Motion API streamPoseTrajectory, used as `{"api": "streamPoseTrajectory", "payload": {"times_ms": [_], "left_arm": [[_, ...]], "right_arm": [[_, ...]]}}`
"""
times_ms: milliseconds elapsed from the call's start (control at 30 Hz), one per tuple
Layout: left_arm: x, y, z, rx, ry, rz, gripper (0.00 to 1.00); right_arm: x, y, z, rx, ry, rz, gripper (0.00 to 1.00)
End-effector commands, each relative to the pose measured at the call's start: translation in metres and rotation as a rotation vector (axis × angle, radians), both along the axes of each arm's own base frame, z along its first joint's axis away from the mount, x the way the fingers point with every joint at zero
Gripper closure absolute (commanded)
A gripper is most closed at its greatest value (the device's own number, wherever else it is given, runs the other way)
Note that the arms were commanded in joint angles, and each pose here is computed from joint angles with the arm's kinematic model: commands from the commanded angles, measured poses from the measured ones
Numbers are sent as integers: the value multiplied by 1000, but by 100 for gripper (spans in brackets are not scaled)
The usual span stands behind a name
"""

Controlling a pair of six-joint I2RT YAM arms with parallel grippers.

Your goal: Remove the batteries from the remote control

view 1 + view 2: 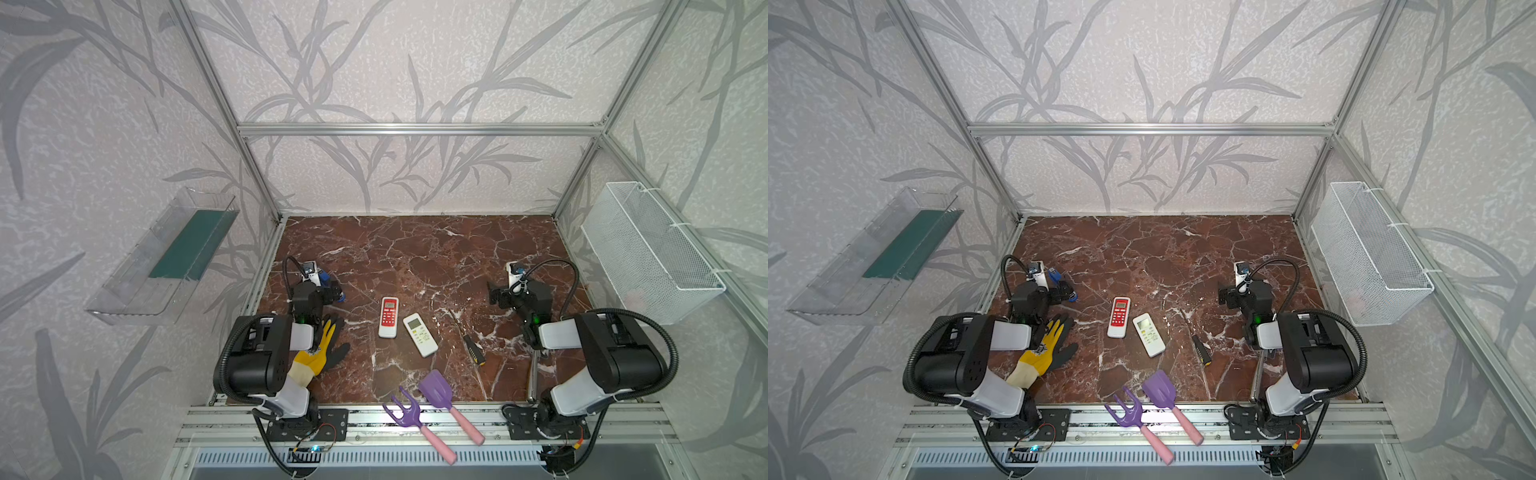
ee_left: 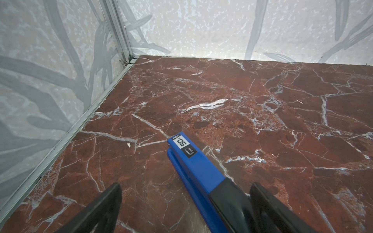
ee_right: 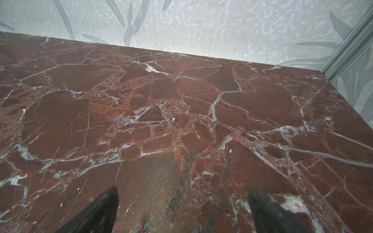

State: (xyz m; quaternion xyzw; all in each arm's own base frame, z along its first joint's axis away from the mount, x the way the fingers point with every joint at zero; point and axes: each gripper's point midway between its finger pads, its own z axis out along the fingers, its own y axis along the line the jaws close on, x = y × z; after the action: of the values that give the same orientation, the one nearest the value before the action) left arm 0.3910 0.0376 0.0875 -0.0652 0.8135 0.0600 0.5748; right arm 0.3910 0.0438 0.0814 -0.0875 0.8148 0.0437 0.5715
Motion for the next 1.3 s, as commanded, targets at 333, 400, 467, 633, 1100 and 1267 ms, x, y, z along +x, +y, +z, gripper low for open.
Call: {"api": "streamPoseTrajectory", "payload": {"times_ms": [333, 400, 467, 633, 1100, 1267], "left_arm": [[5, 1, 9, 6, -23, -4, 1], [5, 1, 8, 6, -22, -4, 1], [5, 1, 8, 5, -22, -5, 1], [5, 1, 8, 6, -21, -5, 1], [5, 0, 8, 3, -19, -7, 1], [5, -3, 7, 2, -18, -27, 1]], "right_arm": [[6, 2, 12, 1, -38, 6, 1], [6, 1, 12, 1, -39, 5, 1], [6, 2, 12, 0, -39, 6, 1], [6, 2, 12, 1, -39, 6, 1], [6, 2, 12, 1, -39, 6, 1], [6, 2, 12, 0, -39, 6, 1]]}}
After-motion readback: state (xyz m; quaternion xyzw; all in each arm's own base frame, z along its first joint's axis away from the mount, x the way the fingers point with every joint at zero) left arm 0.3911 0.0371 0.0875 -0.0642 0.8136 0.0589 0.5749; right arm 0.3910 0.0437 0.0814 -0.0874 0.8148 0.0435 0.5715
